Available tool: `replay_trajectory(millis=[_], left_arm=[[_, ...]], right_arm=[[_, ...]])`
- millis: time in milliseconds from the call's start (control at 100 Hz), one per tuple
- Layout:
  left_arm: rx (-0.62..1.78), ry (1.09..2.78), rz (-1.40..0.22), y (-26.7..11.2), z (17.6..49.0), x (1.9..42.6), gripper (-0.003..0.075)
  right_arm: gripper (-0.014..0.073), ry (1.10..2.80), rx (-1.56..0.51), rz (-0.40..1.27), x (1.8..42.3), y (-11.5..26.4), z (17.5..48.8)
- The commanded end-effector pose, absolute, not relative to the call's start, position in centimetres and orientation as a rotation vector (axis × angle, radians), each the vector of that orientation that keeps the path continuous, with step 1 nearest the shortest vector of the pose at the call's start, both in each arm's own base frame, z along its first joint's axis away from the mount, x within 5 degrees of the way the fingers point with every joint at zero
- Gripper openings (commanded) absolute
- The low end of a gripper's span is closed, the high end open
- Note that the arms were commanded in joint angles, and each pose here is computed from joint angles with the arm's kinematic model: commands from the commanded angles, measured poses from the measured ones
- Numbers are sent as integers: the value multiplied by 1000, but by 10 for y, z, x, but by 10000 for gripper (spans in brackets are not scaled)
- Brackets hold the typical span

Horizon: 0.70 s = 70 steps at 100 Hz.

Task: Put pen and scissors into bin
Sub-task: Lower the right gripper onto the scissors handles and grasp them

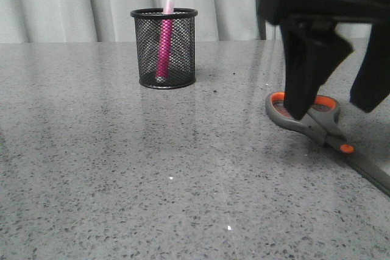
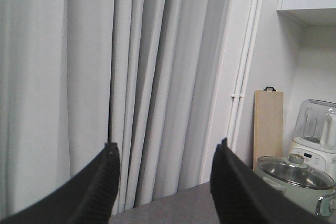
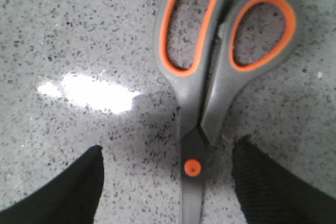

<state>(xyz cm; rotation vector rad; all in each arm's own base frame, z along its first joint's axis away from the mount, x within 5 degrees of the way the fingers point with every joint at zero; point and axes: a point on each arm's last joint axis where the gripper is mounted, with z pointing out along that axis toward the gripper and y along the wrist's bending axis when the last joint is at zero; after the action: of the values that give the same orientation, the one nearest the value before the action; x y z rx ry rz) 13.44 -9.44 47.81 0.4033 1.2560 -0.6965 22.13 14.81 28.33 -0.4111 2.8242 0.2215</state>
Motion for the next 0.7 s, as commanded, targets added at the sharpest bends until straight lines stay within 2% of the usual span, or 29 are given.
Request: replay_trajectory(millis=[0,320,600,650,690], left_arm=[[397,1221,-742,-93,488,127,353],[398,1220,-742,-93,488,127,353],[399,1220,-743,-93,488,127,353],[401,1220,-744,-93,488,127,353],[401,1220,-744,-93,488,127,353]], right_arm=[[468,2760,-409,238,228,151,293],[467,2810,-461,91,245,154,266],[461,2802,-457,85,260,159,249],[433,2815,-448,77,263,158,245],[377,2821,-443,73,264,157,242]])
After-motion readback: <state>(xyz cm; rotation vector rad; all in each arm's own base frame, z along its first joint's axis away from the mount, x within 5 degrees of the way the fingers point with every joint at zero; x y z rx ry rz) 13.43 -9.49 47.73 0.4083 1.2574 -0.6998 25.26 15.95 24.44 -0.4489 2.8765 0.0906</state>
